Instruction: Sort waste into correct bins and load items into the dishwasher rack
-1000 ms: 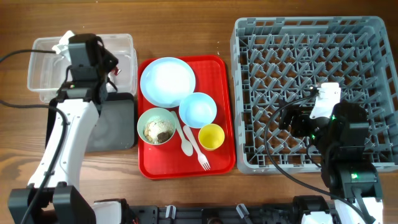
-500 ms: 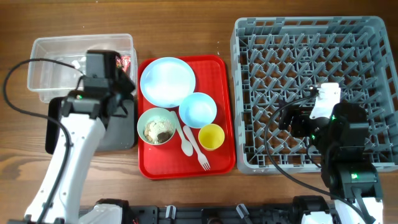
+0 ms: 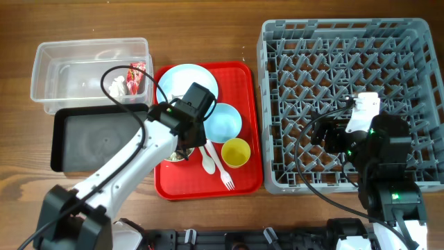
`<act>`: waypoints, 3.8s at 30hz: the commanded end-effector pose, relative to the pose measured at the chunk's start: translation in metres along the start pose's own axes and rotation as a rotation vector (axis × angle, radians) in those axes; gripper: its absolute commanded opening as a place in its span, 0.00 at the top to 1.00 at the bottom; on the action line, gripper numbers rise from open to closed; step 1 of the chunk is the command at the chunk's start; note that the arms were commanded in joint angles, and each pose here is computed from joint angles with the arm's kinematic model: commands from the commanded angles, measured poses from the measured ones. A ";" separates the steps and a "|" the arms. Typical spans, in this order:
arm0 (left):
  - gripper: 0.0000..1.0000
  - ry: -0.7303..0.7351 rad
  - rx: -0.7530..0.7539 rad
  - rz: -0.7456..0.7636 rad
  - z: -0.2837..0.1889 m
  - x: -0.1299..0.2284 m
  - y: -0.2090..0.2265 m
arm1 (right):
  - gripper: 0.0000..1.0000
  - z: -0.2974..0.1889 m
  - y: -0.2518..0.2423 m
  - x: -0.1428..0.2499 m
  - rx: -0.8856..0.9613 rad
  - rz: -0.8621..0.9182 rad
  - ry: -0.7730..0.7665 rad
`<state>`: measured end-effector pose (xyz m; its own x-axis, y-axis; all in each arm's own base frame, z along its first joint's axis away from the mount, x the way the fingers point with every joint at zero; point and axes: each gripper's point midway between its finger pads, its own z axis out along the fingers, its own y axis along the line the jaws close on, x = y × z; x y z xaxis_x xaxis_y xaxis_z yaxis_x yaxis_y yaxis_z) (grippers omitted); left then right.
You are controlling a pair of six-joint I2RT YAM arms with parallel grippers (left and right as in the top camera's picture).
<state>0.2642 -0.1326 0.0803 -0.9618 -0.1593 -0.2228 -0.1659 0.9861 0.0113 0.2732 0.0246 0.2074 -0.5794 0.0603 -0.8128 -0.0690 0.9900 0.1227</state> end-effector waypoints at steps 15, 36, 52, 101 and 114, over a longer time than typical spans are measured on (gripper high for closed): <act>0.49 0.085 -0.054 0.122 0.042 0.016 -0.014 | 0.00 -0.005 -0.002 -0.011 0.011 -0.018 -0.027; 0.96 0.099 -0.065 0.124 0.059 0.019 -0.016 | 0.00 -0.005 -0.002 -0.011 0.011 -0.018 -0.027; 0.96 0.049 0.461 -0.037 -0.037 -0.053 0.055 | 0.00 -0.005 -0.002 -0.011 0.011 -0.018 -0.027; 0.96 0.129 0.653 -0.102 -0.030 -0.039 0.042 | 0.00 -0.005 -0.010 -0.014 0.064 -0.059 -0.039; 0.95 0.045 0.181 0.175 0.019 -0.007 -0.021 | 0.00 -0.005 -0.003 -0.003 0.017 -0.066 0.006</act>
<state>0.2717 -0.1520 0.0748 -0.9829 0.0359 -0.1808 0.0705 0.9796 -0.1884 0.2708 0.0157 0.2027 -0.5921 0.0079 -0.8058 -0.0563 0.9971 0.0512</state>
